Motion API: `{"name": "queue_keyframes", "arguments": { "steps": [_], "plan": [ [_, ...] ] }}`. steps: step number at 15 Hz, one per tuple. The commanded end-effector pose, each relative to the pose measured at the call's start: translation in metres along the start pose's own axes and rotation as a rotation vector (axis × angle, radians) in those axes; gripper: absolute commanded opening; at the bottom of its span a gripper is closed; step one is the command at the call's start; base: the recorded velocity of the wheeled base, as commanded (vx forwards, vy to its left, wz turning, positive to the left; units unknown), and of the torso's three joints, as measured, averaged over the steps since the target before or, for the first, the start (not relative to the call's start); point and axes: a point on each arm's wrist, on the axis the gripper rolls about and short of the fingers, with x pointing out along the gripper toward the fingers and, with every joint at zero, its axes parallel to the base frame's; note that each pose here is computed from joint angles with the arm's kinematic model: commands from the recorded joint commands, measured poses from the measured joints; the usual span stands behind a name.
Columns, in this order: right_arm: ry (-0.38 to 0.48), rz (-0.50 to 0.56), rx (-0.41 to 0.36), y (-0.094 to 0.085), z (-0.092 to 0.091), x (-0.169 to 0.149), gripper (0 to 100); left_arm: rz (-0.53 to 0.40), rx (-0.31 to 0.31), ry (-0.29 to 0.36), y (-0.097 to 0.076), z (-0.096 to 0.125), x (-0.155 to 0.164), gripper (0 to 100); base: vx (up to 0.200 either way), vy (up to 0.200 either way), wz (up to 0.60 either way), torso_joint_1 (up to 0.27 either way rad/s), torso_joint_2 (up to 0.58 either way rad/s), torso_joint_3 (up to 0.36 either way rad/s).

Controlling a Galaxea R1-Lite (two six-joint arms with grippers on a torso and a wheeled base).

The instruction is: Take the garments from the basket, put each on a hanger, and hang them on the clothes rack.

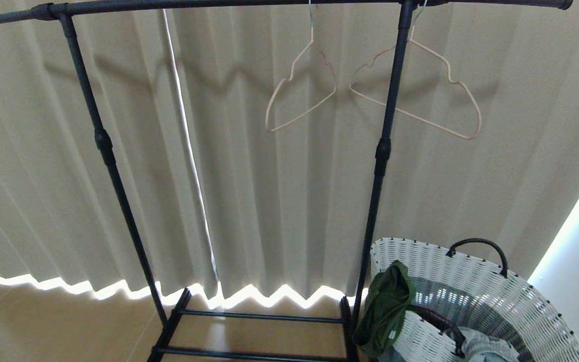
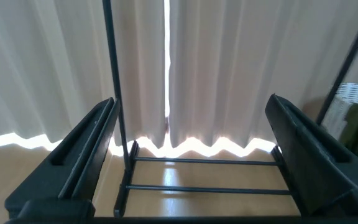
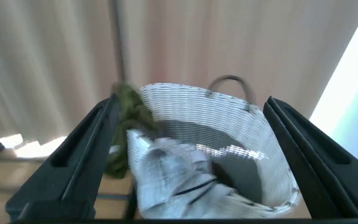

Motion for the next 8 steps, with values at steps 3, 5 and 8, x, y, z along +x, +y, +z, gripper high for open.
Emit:
{"name": "queue_keyframes", "arguments": {
  "steps": [3,5,8],
  "plan": [
    [0.001,-0.021,-0.027,-0.001,0.0,0.0,100,0.0,0.001,-0.001,0.0,0.0,0.0,100,0.0,0.0,0.0,0.0,0.0,0.0],
    [0.004,-0.026,-0.16,-0.001,0.008,-0.002,100,0.0,0.003,-0.001,0.0,0.0,0.0,100,0.0,0.0,0.0,0.0,0.0,0.0],
    [0.275,0.042,-0.462,0.0,0.03,0.007,100,-0.008,0.035,0.0,0.0,0.0,0.0,100,0.0,0.0,0.0,0.0,0.0,0.0]
  ]
}}
